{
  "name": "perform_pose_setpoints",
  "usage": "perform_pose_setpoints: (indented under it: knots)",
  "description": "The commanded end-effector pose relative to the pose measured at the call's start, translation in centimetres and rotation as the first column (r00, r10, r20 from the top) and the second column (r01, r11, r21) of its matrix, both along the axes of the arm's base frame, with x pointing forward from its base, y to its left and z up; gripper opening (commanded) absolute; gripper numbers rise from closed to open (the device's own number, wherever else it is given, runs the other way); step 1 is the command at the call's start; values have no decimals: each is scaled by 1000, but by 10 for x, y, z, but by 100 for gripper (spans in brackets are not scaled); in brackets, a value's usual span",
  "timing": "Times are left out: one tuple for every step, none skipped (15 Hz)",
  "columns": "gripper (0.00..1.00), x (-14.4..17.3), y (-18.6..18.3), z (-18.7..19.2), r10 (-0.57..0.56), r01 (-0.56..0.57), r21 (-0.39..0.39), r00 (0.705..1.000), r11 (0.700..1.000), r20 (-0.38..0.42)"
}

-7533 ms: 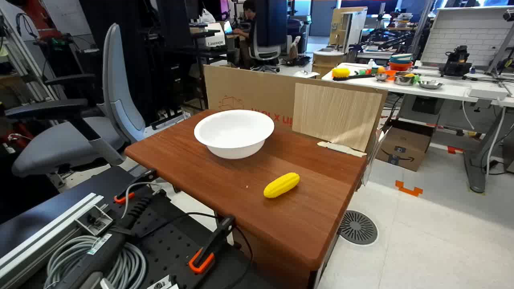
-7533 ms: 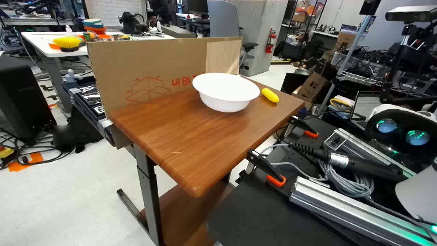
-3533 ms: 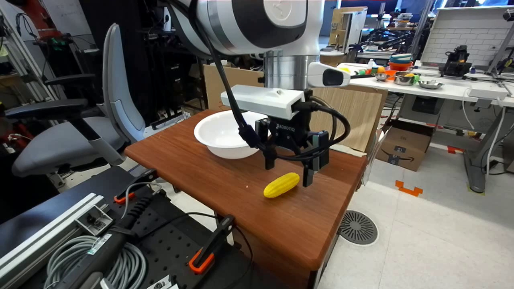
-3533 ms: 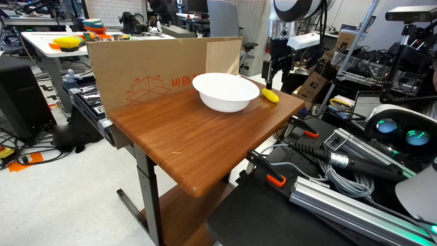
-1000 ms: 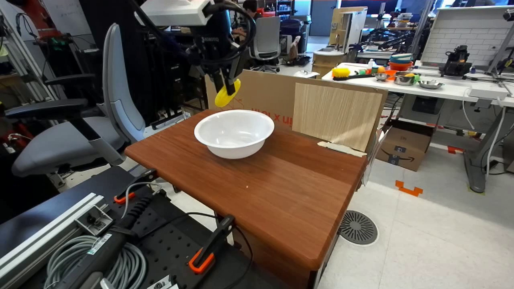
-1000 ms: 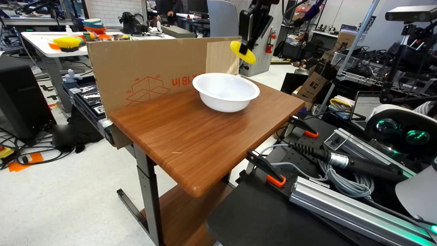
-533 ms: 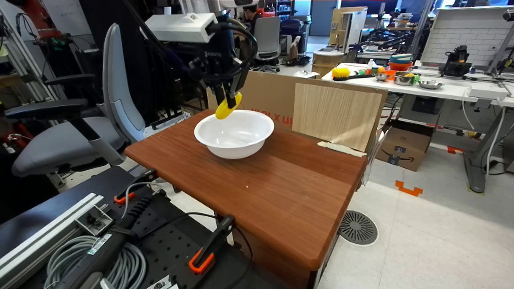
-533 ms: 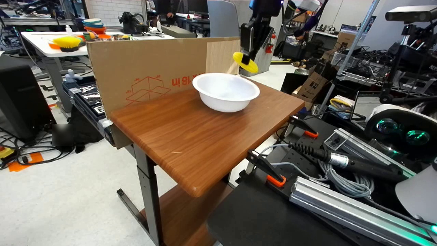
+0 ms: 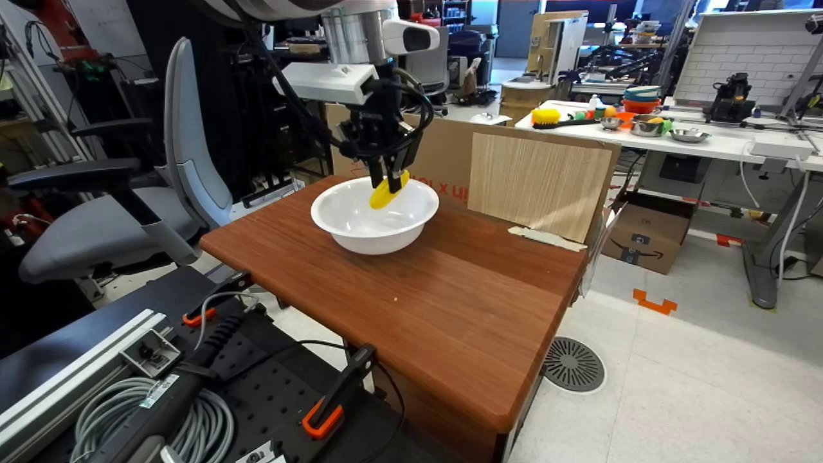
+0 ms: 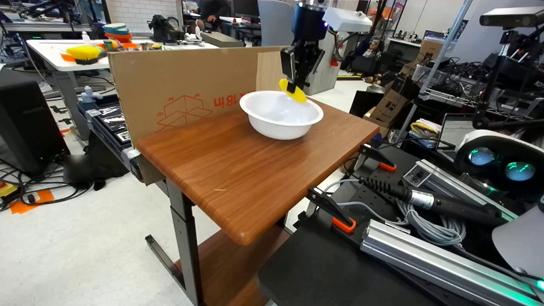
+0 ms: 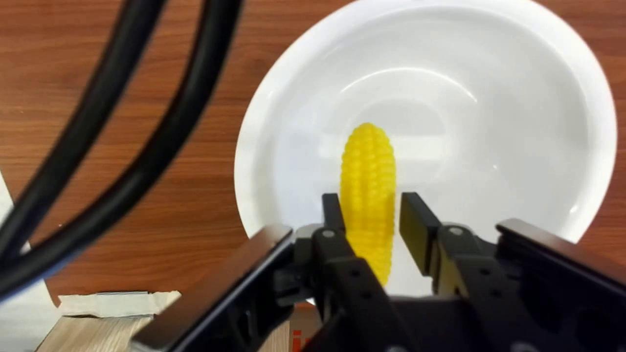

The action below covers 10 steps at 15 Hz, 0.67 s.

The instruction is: Pick the corn on the table and put it in the bowl

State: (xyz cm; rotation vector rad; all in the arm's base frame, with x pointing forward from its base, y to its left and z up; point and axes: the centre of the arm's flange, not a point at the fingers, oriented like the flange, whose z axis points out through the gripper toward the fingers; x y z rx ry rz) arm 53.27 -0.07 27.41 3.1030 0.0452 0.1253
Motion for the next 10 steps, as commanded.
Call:
perform_pose_setpoints:
  knots:
    - [67, 19, -2, -7, -23, 23, -18, 1000, 1000, 7]
    - [75, 19, -3, -5, -23, 23, -15, 1000, 1000, 5]
    - [81, 17, -4, -3, -23, 23, -14, 1000, 1000, 5]
    - [90, 14, -5, 4, -22, 22, -6, 1000, 1000, 6]
    - [97, 11, -6, 11, -21, 22, -5, 1000, 1000, 12]
    - [100, 5, -9, 21, -12, 12, -19, 1000, 1000, 2]
    - [100, -3, -12, 30, -23, 22, -40, 1000, 999, -17]
    - [100, 10, -6, 4, -18, 18, -12, 1000, 1000, -2]
    - [100, 9, -8, 8, -19, 19, -14, 1000, 1000, -1]
    - [100, 9, -8, 8, -19, 19, -14, 1000, 1000, -1]
